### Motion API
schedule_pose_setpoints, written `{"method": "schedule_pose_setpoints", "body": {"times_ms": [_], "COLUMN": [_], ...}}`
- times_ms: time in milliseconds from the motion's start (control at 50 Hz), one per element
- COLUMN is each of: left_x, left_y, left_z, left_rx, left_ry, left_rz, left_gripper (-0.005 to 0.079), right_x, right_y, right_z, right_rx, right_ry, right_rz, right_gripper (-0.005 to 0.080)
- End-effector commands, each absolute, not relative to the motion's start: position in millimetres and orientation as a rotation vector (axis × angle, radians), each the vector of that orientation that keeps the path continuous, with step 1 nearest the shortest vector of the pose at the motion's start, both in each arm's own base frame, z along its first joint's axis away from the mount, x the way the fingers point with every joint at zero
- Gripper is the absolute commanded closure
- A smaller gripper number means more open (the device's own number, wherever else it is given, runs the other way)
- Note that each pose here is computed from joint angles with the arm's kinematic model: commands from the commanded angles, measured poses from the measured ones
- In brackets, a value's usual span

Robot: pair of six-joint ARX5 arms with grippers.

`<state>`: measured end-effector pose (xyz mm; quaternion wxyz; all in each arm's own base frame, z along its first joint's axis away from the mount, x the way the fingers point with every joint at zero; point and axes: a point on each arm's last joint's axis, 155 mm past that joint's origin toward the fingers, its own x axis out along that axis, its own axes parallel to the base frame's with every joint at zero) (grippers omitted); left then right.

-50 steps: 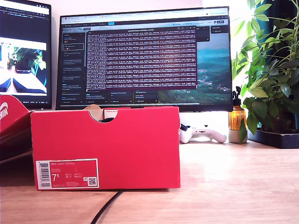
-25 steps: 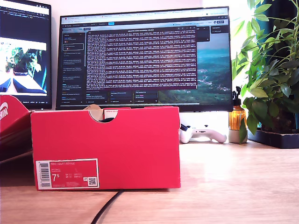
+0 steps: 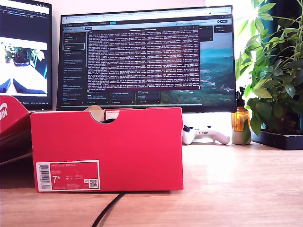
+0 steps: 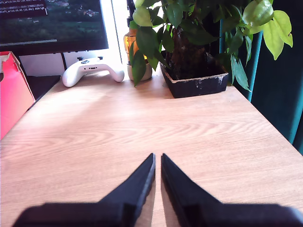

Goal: Pack the blue shoes by picking the first shoe and placing it inside the red shoebox, left side, then picking and rotating the second shoe and placing it in the shoebox

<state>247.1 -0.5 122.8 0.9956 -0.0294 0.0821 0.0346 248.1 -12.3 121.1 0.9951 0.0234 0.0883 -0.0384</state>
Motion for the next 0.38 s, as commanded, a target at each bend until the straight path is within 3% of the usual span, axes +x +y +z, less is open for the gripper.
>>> {"method": "schedule_pose_setpoints", "body": {"times_ms": [0, 360], "left_x": [247, 244], "left_y": [-1, 34], "left_z": [106, 105], "left_rx": [-0.053, -0.069], "left_ry": [0.202, 0.201], "left_rz": [0.07, 0.21], "left_gripper": [0.0754, 0.0754], "right_x": [248, 248], "right_y": [-11, -11], "right_z": [124, 124], "right_rx": [0.055, 0.055], "right_ry": [0.163, 0.163], "right_rz": [-0.073, -0.073], "right_gripper": [0.0759, 0.0759]}}
